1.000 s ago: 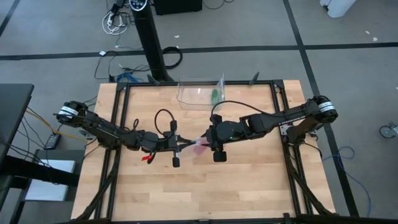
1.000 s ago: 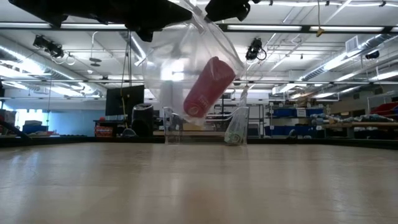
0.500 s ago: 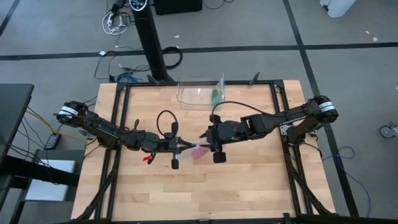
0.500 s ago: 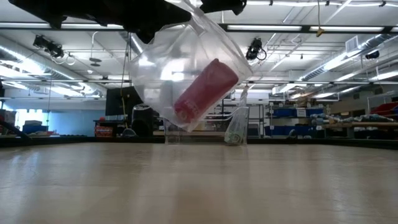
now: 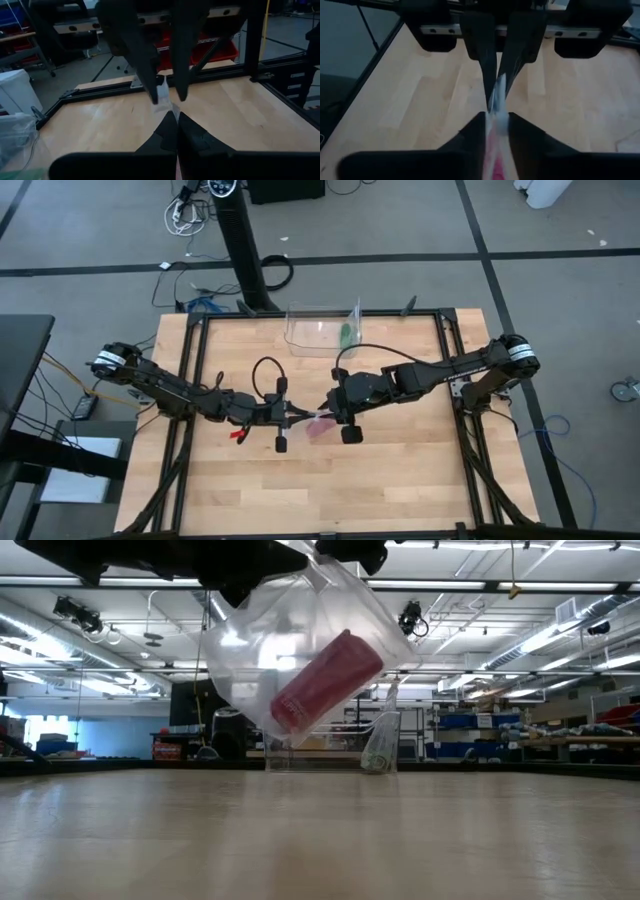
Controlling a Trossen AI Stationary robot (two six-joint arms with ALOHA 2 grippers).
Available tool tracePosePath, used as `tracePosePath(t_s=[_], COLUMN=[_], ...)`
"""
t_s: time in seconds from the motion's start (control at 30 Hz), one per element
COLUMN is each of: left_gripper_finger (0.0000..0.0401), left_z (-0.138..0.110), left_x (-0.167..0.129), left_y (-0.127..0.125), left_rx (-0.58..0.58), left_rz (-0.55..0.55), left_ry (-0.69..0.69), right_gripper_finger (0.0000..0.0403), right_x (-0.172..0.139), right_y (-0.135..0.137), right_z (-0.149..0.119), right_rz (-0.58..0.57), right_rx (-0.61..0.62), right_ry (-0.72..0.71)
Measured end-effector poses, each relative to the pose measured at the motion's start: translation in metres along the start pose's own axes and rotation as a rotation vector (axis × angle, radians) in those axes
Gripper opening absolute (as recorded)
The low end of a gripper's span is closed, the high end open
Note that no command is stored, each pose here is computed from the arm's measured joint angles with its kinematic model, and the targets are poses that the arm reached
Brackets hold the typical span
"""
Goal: Roll bandage
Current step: Close the transparent zip bag
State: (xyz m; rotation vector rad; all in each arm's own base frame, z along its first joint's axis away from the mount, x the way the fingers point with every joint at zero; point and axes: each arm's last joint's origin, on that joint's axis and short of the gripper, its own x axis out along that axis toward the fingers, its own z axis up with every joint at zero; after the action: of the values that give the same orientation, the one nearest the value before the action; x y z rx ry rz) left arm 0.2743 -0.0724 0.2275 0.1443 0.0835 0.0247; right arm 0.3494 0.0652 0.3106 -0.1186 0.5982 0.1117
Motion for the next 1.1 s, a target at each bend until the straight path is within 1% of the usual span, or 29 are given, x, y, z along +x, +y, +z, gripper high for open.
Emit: tracePosePath(t_s=[0.13, 0.17, 0.23, 0.47, 0.67, 0.9, 1.1], left_gripper_finger=[0.0001, 0.0001, 0.0001, 0.0001, 0.0001, 0.0001, 0.0001], left_z=[0.000, 0.000, 0.001, 0.002, 0.003, 0.003, 0.004], left_x=[0.000, 0.000, 0.000, 0.000, 0.000, 0.000, -0.001], left_y=[0.000, 0.000, 0.000, 0.000, 0.001, 0.000, 0.000], left_rx=[-0.002, -0.002, -0.002, -0.002, -0.003, -0.002, -0.003], left_rz=[0.001, 0.001, 0.001, 0.005, 0.007, 0.007, 0.007], left_ry=[-0.004, -0.004, -0.006, -0.020, -0.024, -0.024, -0.045], right_gripper_finger=[0.0031, 0.0021, 0.0012, 0.0038, 0.0024, 0.0032, 0.0027], right_x=[0.000, 0.000, 0.000, 0.000, -0.001, -0.001, -0.001], right_y=[-0.001, -0.001, -0.001, -0.001, 0.000, 0.000, 0.000], right_z=[0.000, 0.000, 0.000, -0.003, -0.005, -0.009, -0.012], right_rz=[0.000, 0.000, 0.000, 0.000, 0.002, 0.001, 0.002], right_rx=[-0.008, -0.009, -0.009, -0.001, 0.002, 0.013, 0.014], right_ry=[0.000, 0.001, 0.002, 0.035, 0.056, 0.095, 0.126])
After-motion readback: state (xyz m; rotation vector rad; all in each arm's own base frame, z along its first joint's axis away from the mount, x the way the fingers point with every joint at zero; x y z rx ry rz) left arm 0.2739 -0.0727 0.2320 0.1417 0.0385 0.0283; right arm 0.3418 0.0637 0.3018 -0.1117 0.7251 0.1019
